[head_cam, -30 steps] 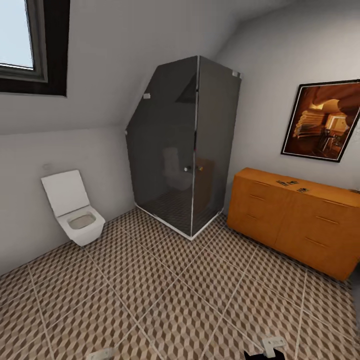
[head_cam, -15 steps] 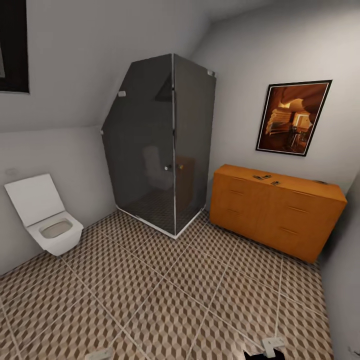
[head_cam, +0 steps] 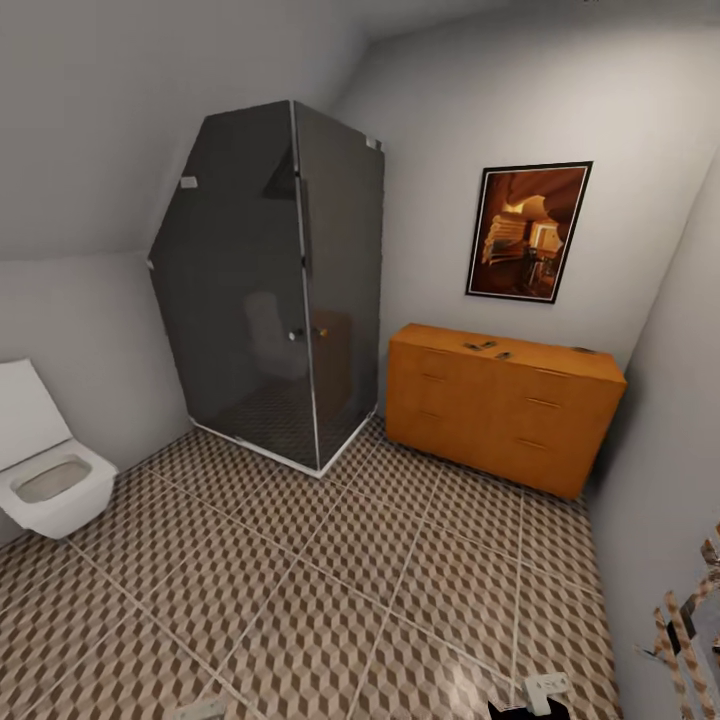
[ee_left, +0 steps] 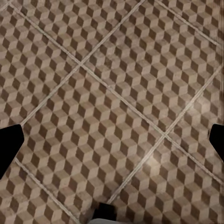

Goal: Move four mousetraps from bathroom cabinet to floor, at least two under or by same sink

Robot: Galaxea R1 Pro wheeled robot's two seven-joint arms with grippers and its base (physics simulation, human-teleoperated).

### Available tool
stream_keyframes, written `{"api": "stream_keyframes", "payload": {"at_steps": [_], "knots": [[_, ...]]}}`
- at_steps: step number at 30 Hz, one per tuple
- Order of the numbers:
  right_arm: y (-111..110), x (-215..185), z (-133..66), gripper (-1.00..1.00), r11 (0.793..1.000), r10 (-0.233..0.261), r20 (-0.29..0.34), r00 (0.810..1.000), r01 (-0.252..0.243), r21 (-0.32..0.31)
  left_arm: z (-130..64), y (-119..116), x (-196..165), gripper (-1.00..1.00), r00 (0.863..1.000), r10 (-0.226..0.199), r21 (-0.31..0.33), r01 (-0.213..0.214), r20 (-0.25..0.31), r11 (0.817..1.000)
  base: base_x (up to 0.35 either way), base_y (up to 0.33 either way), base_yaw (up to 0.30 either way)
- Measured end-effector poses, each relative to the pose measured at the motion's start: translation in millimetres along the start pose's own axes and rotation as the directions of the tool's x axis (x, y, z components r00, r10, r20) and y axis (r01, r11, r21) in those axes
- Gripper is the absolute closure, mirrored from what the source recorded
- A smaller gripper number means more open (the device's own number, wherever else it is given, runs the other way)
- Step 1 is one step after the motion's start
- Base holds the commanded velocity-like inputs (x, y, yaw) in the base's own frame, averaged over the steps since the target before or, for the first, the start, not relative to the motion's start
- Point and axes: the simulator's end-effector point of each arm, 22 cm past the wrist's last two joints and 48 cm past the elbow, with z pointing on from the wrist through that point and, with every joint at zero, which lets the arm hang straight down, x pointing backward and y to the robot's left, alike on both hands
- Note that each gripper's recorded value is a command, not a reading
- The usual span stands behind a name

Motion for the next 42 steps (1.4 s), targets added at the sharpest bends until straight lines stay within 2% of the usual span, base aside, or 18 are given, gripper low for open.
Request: {"api": "stream_keyframes", "payload": {"at_steps": [18, 27, 36, 42], "knots": [[0, 4, 1.0, -1.0, 1.0, 0.0, -0.009, 1.0, 0.0, -0.001, 1.0, 2, 4, -1.0, 1.0, 0.003, -0.003, -0.003, -0.008, 1.0, 0.0, 0.0, -0.265], [1, 5, 1.2, -1.0, 1.0, -0.001, -0.01, 1.0, 0.001, -0.002, 1.2, 2, 5, -1.0, 1.0, 0.005, 0.002, -0.005, -0.011, 1.0, 0.0, 0.0, -0.066], [1, 5, 0.8, -1.0, 1.0, -0.001, -0.009, 1.0, 0.001, -0.002, 0.3, 5, 23, -1.0, 0.999, 0.015, -0.002, -0.015, -0.051, 1.0, 0.258, 0.0, -0.006], [0, 5, 0.7, -1.0, 1.0, 0.0, -0.009, 1.0, 0.0, -0.001, -0.1, 4, 28, -1.0, 0.998, 0.018, -0.002, -0.018, -0.06, 1.0, 0.324, 0.0, -0.196]]}}
